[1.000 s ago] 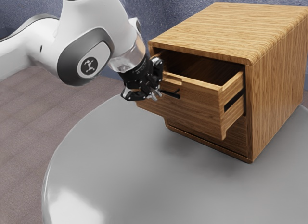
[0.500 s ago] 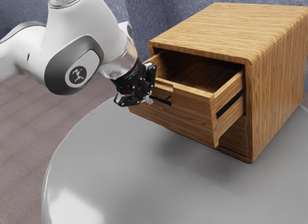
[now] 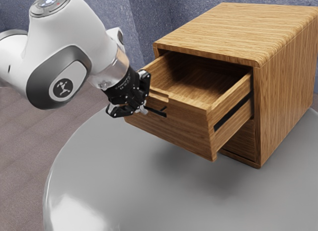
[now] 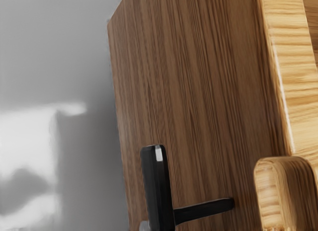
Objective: Pull the drawer handle with one arm to open the drawer
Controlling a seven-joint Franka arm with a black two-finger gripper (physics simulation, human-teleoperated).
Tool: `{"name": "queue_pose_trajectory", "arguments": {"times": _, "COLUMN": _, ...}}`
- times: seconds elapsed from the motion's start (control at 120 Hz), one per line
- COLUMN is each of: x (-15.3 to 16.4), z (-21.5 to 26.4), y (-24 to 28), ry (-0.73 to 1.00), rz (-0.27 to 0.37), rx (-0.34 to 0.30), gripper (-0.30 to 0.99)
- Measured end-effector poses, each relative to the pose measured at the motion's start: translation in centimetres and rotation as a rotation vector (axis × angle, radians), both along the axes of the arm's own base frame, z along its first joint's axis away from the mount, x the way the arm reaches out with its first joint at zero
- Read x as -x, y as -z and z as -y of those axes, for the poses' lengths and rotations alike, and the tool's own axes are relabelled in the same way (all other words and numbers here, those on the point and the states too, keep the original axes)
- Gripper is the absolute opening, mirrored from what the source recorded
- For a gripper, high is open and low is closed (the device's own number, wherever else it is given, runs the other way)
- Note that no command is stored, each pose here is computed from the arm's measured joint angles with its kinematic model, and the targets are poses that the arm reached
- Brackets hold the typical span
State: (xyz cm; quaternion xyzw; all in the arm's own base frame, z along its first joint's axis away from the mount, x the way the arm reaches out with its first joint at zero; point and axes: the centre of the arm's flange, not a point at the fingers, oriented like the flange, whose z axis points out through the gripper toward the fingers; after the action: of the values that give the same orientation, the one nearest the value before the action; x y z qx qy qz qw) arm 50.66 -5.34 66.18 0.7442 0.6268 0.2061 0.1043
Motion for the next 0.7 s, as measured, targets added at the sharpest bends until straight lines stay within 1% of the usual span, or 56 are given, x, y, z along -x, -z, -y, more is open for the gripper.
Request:
{"name": "queue_pose_trajectory", "arguments": {"times": 0.075, "x": 0.5, "z": 0.0, "y": -0.1, "ry": -0.002, "rz": 0.003, "rx": 0.000, "gripper": -0.07}}
{"name": "queue_pose_trajectory", "arguments": {"times": 0.142, "x": 1.2, "z": -0.1, "y": 0.1, "ry": -0.007, "rz": 0.002, "rx": 0.002, "gripper": -0.10}}
{"name": "queue_pose_trajectory", "arguments": {"times": 0.233, "x": 2.0, "z": -0.1, "y": 0.1, "ry": -0.011, "rz": 0.003, "rx": 0.002, "gripper": -0.08}}
{"name": "queue_pose_trajectory", "arguments": {"times": 0.7, "x": 4.1, "z": -0.2, "y": 0.1, "ry": -0.024, "rz": 0.011, "rx": 0.002, "gripper": -0.08}}
